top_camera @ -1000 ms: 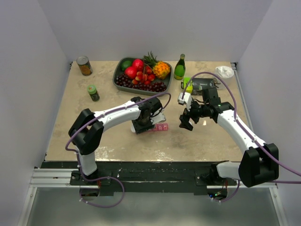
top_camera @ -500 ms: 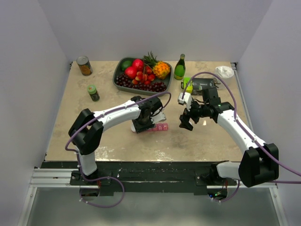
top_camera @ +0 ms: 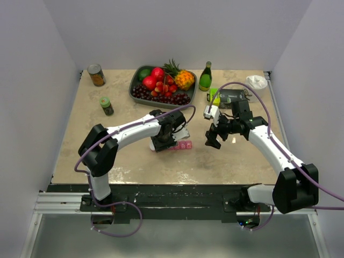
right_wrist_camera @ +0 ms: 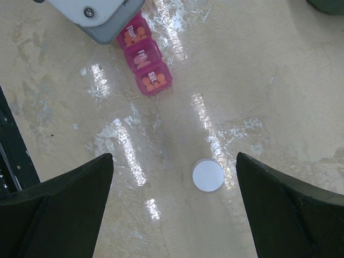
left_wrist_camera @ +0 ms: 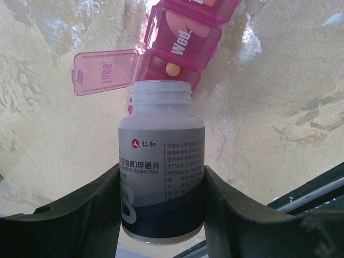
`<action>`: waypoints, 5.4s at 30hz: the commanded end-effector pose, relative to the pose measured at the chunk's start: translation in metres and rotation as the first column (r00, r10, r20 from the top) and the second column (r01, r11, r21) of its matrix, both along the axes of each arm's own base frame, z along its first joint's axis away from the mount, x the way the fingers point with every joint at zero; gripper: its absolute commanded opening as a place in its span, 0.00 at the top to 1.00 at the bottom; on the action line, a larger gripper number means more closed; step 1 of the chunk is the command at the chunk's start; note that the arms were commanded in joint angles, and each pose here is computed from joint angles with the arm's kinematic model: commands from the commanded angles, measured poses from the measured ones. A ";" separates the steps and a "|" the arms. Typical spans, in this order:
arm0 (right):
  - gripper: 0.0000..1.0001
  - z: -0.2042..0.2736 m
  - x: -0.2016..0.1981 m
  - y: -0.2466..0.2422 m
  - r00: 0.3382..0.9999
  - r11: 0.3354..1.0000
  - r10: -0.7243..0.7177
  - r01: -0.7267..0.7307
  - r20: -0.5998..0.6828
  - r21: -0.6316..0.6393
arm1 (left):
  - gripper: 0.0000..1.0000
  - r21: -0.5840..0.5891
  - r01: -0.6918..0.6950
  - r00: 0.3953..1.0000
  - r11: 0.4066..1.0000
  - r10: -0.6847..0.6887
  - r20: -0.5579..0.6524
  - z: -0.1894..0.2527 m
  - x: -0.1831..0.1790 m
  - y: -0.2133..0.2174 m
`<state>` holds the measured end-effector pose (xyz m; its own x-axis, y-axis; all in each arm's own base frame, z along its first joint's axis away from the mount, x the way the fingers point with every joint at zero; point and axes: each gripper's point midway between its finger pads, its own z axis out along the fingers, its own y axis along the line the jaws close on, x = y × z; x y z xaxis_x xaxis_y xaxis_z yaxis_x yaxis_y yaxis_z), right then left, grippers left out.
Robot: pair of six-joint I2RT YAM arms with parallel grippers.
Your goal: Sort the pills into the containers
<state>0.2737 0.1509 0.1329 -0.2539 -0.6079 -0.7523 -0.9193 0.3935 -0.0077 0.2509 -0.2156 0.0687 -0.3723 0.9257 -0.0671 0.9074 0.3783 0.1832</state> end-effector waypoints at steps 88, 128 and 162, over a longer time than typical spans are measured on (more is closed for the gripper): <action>0.01 -0.002 0.001 -0.003 1.000 1.000 0.005 -0.005 0.001 0.004 | 1.00 -0.157 -0.199 0.977 0.967 0.183 -0.108 0.006 0.006 -0.005; 0.01 -0.002 0.001 -0.004 1.000 1.000 0.004 -0.004 -0.001 0.004 | 1.00 -0.144 -0.262 0.958 0.954 0.240 -0.154 -0.009 0.001 0.009; 0.01 -0.003 0.001 -0.004 1.000 1.000 0.002 -0.002 -0.002 0.004 | 1.00 -0.162 -0.268 0.956 0.950 0.241 -0.167 -0.012 -0.005 0.012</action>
<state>0.2749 0.1465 0.1306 -0.2650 -0.6088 -0.7477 -0.9156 0.4021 -0.0030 0.2462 -0.2076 0.0570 -0.5884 0.7945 -0.1502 0.8062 0.5907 -0.0334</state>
